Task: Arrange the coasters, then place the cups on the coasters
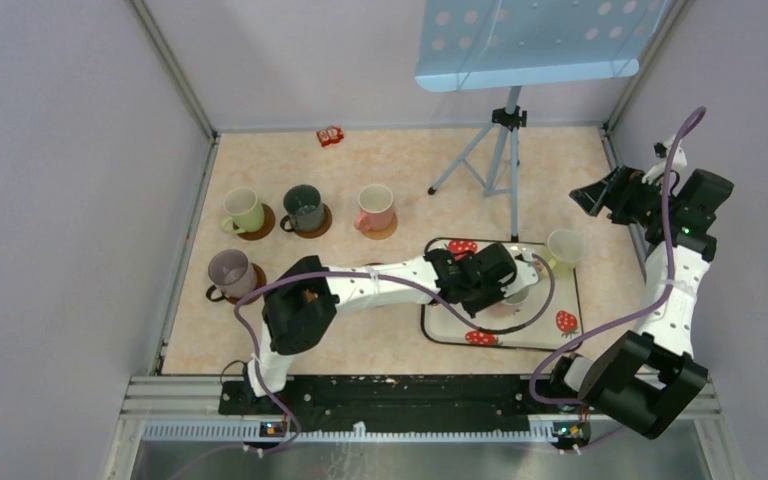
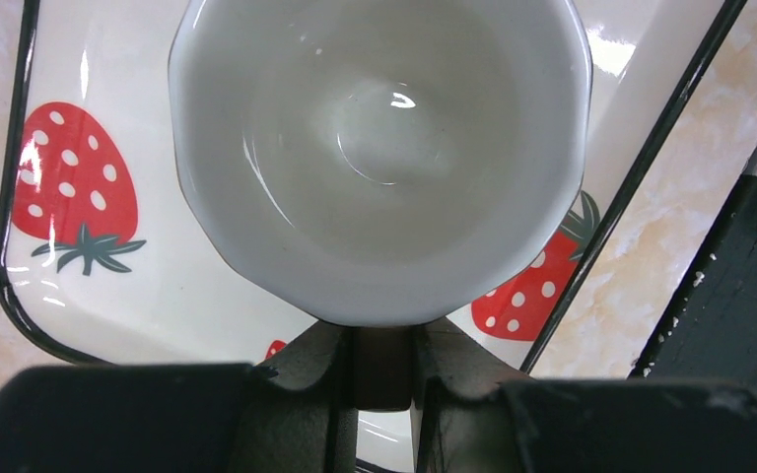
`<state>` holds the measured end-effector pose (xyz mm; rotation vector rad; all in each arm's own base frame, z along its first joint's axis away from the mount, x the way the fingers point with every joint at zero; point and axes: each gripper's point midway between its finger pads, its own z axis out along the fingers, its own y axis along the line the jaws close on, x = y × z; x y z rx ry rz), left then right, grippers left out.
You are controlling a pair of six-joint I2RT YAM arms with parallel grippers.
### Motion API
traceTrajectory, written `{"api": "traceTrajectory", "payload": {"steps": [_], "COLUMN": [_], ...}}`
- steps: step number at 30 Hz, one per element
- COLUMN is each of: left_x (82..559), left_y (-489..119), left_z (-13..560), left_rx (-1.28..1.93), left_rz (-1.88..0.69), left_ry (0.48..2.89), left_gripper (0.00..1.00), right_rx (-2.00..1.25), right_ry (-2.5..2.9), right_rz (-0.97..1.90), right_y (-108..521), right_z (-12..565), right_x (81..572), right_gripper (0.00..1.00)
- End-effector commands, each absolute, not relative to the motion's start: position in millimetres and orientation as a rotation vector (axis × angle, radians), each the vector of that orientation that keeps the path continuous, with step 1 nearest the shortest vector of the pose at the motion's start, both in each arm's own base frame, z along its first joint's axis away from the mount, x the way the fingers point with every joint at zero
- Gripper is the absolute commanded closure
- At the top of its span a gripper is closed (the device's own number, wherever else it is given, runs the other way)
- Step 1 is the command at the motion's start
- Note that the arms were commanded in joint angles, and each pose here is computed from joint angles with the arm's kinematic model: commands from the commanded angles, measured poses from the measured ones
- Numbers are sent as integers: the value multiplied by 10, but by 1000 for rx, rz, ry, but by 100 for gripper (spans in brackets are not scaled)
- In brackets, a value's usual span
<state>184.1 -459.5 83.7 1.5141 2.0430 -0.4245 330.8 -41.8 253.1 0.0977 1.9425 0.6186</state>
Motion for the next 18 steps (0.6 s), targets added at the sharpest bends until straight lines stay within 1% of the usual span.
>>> {"api": "traceTrajectory", "payload": {"steps": [1, 4, 5, 7, 11, 16, 18], "left_x": [1876, 1882, 1875, 1887, 1905, 1994, 1981], "left_y": [-4409, -4437, -4443, -4442, -4448, -4446, -4471], "left_z": [663, 637, 629, 616, 612, 702, 754], "left_rx": [1597, 1621, 1634, 1633, 1638, 1592, 1584], "left_rz": [-321, -333, -341, -344, -383, -441, -474], "left_ry": [2128, 2123, 2119, 2122, 2130, 2145, 2139], "left_gripper": [77, 74, 69, 65, 64, 67, 64], "right_rx": [51, 50, 47, 46, 46, 42, 44], "right_ry": [1908, 1912, 1911, 1911, 1911, 1911, 1912], "right_rz": [586, 581, 579, 580, 579, 579, 581], "right_y": [-411, -414, -416, -413, -414, -410, -408], "right_z": [2638, 2627, 2630, 2633, 2635, 2630, 2625], "right_x": [3276, 3270, 3273, 3269, 3266, 3265, 3263], "right_gripper": [12, 12, 12, 12, 12, 12, 12]}}
